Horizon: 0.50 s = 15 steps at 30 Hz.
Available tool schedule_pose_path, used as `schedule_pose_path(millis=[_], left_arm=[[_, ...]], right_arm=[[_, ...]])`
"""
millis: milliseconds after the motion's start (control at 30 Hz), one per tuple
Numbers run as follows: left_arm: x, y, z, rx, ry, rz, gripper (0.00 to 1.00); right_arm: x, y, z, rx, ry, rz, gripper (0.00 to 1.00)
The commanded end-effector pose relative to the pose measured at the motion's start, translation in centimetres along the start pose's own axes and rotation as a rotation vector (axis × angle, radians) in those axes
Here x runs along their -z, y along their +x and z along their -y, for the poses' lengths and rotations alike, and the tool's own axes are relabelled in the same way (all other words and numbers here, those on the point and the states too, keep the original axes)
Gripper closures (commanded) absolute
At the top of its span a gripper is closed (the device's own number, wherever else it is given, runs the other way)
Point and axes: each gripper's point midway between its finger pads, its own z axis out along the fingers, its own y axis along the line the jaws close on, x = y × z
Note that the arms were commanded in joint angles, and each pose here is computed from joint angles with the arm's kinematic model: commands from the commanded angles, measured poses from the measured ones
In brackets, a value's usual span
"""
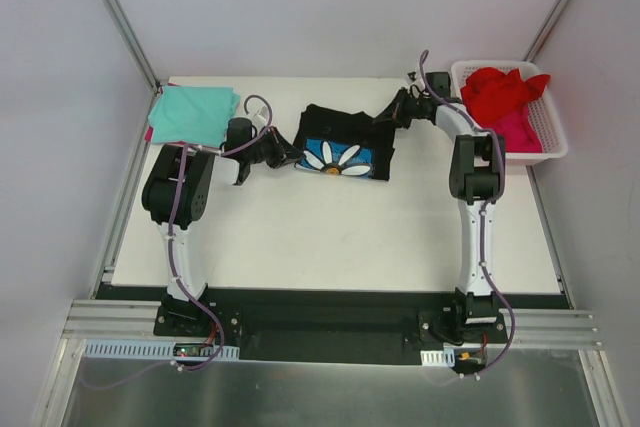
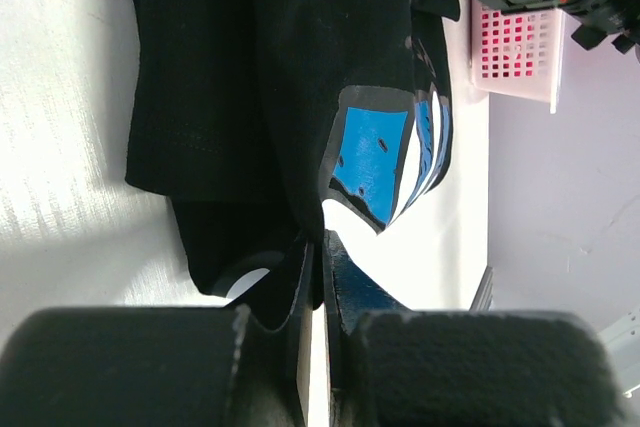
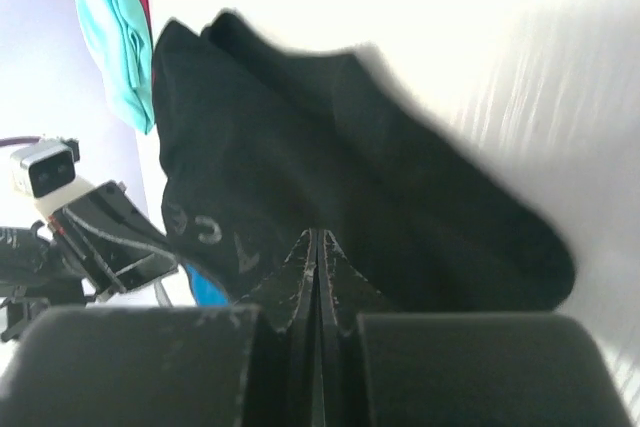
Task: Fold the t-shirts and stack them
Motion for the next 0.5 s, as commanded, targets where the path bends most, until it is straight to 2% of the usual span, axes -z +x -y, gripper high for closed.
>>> schedule_pose_path(millis=[0,133,233,267,300,367,467], left_arm=[[0.0,0.0,2.2,-0.043,0.062,-0.014,1.00],[0.1,0.1,2.5,-0.047,0.068,-0.017,1.00],[0.2,0.2,2.6,-0.046,0.069,-0.020,1.00],[0.2,0.3,2.7,-0.049,0.071,-0.022,1.00],[0.2,0.4,2.7,-0.050,0.071,-0.024,1.00],[0.3,0.5,2.7,-0.047,0.070,-0.027,1.00],[0.2,0.6,2.7,-0.048,0.069,-0.027,1.00]], right_arm=[[3.5,0.9,-8.0,0.081,-0.075,0.003,0.99],[4.5,4.1,-10.4,0.109,-0.071,-0.018,0.99],[5.5,5.6,-9.8,0.115,-0.027,-0.011,0.99],[5.8,6.0,-9.4,0.101,-0.023,-0.017,0.97],[6.0,6.0,-9.0,0.088,-0.022,-0.017,0.87],[5.9,6.4,-8.2,0.050,-0.034,-0.043,0.74],[5.3,7.2,-6.7,0.032,-0.008,-0.070,0.70]])
